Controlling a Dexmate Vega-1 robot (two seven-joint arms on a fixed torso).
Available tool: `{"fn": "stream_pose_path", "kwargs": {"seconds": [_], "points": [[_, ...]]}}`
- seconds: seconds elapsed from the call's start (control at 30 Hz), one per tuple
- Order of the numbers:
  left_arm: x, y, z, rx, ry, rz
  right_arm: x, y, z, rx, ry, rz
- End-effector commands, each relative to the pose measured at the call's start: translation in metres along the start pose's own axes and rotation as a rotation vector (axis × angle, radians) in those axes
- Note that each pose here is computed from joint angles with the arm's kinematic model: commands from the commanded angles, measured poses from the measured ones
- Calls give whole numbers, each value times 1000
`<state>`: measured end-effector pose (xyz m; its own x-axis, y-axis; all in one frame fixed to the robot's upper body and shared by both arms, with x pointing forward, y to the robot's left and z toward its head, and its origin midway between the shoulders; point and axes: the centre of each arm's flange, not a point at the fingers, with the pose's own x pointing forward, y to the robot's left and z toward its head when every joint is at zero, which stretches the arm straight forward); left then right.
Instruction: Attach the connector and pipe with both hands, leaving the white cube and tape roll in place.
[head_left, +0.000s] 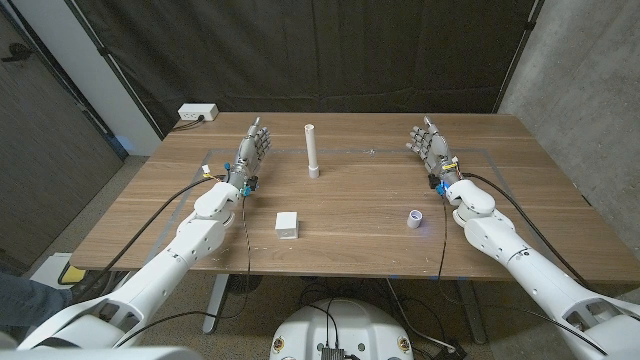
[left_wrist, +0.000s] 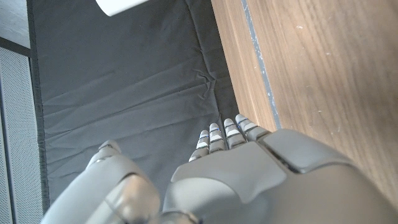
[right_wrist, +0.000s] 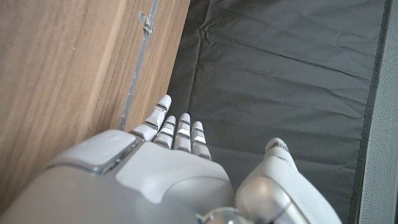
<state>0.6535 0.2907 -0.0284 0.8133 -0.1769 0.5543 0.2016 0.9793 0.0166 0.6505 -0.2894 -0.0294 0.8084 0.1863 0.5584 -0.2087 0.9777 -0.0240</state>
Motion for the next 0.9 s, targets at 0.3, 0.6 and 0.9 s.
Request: {"fn": "stream_pose_path", "kwargs": {"seconds": [0.3,0.6,0.9], "points": [[6,1,1,146,1,-90,-15,6,0,-2,20,-33],[1,-5,13,247,-64,-85,-20,8,-1,-4,5,-36],[-13,-8,23,369,-130,-61,-19,13,6,-33,-8,-14]]}}
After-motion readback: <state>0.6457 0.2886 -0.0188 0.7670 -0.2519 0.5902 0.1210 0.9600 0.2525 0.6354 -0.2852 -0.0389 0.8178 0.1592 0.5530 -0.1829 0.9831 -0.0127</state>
